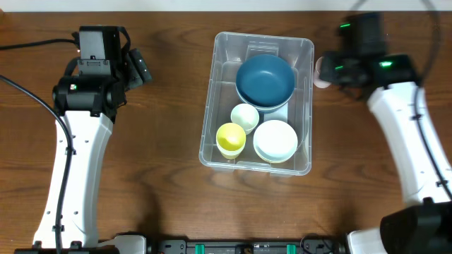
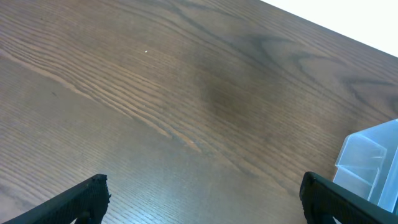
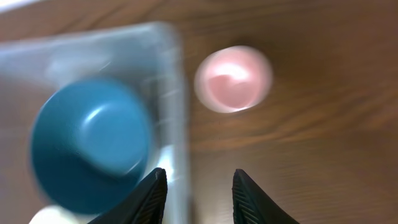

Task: Pack container
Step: 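Move the right gripper to the pink cup and grasp its rim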

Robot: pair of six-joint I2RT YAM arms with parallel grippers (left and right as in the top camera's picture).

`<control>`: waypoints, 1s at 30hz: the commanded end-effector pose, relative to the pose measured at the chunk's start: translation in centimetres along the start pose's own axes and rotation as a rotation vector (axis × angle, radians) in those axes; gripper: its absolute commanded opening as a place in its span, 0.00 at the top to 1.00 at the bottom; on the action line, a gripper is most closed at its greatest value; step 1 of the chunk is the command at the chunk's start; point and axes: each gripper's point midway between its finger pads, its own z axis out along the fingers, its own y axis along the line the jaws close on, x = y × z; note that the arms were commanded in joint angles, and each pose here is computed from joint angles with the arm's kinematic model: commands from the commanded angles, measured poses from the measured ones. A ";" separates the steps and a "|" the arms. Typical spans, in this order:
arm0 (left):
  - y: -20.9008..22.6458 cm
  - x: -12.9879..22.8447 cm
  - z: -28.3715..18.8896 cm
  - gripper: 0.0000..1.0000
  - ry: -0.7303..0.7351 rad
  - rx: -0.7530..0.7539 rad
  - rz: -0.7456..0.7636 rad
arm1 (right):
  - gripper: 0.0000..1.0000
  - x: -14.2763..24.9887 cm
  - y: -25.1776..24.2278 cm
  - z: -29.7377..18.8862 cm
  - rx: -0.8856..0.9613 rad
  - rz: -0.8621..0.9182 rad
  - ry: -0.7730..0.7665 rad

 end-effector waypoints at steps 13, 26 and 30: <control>0.2 -0.4 -0.1 0.02 -0.007 -0.009 -0.002 | 0.46 -1.7 -5.3 8.5 -0.085 0.090 0.071; 0.2 -0.4 -0.1 0.02 -0.007 -0.009 -0.002 | 0.39 0.9 -5.2 16.4 -0.129 0.100 0.170; 0.2 -0.4 -0.1 0.02 -0.007 -0.009 -0.002 | 0.53 1.0 -4.9 17.3 -0.141 0.094 0.165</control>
